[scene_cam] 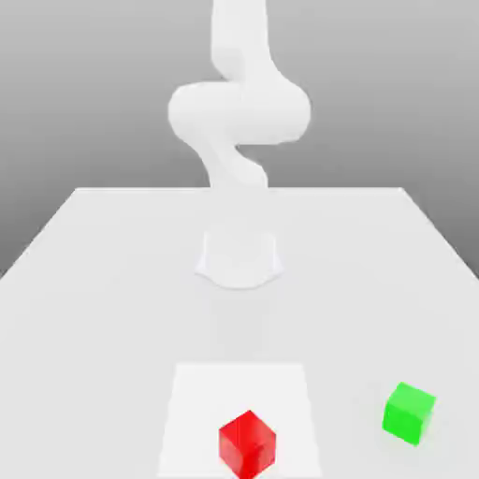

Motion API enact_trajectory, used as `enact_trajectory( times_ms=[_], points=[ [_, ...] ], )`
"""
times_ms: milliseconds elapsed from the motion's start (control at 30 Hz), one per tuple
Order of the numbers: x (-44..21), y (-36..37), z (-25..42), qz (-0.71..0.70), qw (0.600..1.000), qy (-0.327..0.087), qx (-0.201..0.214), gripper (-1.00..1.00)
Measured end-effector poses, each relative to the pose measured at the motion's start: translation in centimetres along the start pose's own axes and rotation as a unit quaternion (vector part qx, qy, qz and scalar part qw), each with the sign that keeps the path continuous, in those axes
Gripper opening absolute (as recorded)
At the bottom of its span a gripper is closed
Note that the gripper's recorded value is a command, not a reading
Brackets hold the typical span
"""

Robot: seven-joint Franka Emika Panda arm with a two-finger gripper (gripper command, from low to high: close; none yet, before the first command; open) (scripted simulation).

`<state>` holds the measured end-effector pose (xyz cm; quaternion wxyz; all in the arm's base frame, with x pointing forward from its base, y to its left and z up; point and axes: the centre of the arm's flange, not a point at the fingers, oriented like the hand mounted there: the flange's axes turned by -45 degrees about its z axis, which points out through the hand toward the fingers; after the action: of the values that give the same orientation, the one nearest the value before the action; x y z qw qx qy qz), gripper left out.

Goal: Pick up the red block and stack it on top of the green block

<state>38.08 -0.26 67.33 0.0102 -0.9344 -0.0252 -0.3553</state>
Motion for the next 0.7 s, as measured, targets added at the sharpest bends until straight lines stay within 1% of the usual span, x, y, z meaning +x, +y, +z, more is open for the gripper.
enact_trajectory(
  times_ms=[167,333,533,700],
  points=[
    [-1.3,0.2,10.3,-0.055,0.995,-0.073,0.035,0.0],
    [-4.6,-0.2,19.8,-0.109,0.982,-0.141,0.063,0.0],
    [-10.7,-0.9,29.7,-0.175,0.956,-0.219,0.088,0.0],
    [-17.1,-1.2,36.4,-0.234,0.925,-0.283,0.102,0.0]
  ],
)
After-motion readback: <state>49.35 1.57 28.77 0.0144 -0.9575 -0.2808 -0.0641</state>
